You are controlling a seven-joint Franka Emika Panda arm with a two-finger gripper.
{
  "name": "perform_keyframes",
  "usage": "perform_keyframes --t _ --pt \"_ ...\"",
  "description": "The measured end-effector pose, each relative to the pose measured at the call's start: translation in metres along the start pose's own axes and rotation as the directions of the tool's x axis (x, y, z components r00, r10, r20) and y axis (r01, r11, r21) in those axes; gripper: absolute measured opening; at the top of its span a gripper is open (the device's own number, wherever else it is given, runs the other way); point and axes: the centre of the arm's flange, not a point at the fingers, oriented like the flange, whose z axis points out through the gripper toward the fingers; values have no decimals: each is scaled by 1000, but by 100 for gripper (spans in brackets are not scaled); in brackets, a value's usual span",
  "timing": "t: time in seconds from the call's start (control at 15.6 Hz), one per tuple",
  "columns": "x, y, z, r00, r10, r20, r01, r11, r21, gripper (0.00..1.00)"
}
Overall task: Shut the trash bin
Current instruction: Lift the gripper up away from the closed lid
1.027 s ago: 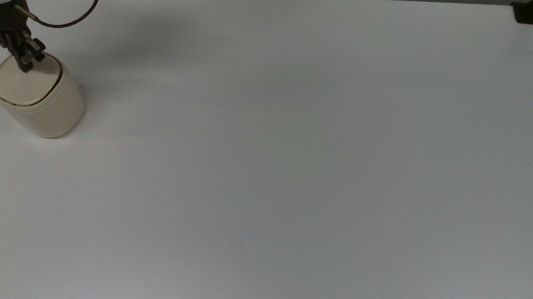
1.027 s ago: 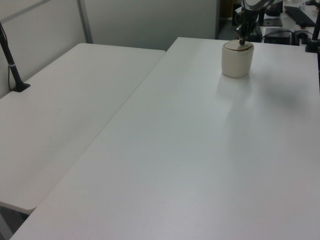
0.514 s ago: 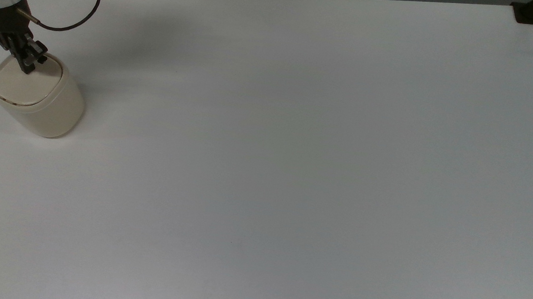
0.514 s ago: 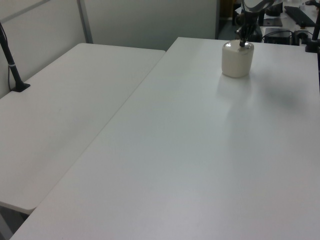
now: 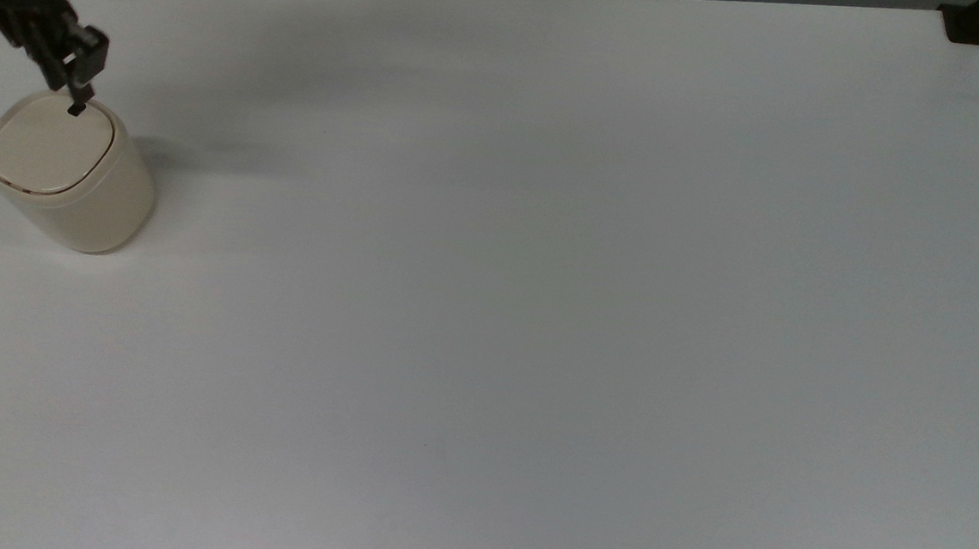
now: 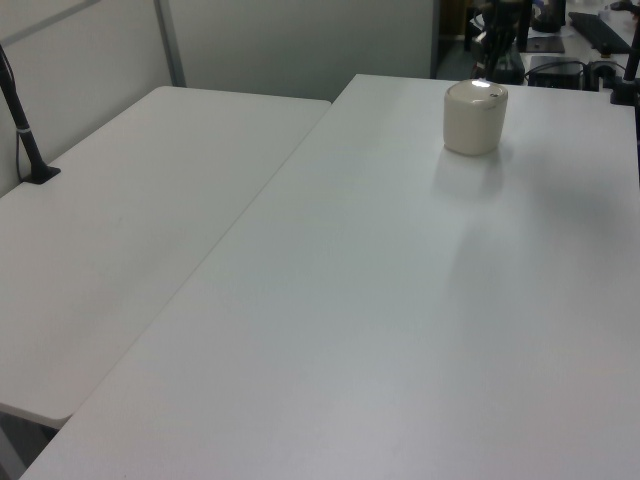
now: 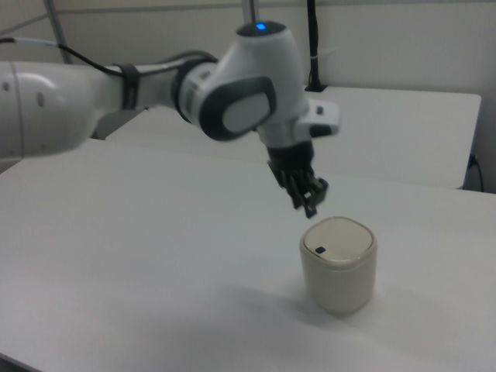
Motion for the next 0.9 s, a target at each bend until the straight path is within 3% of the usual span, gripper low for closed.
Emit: perform_keyframes --t 0.19,0.39,0.45,0.64,0.9 --pt "-26 -64 -39 991 -103 81 99 994 50 64" --pt "-65 -149 -64 945 -264 191 259 965 52 95" --pt "-78 -172 -70 926 -308 220 303 951 59 100" --pt "-109 -219 -88 881 -399 252 393 916 77 100" --pt "-125 -241 -102 859 -446 250 440 894 82 100"
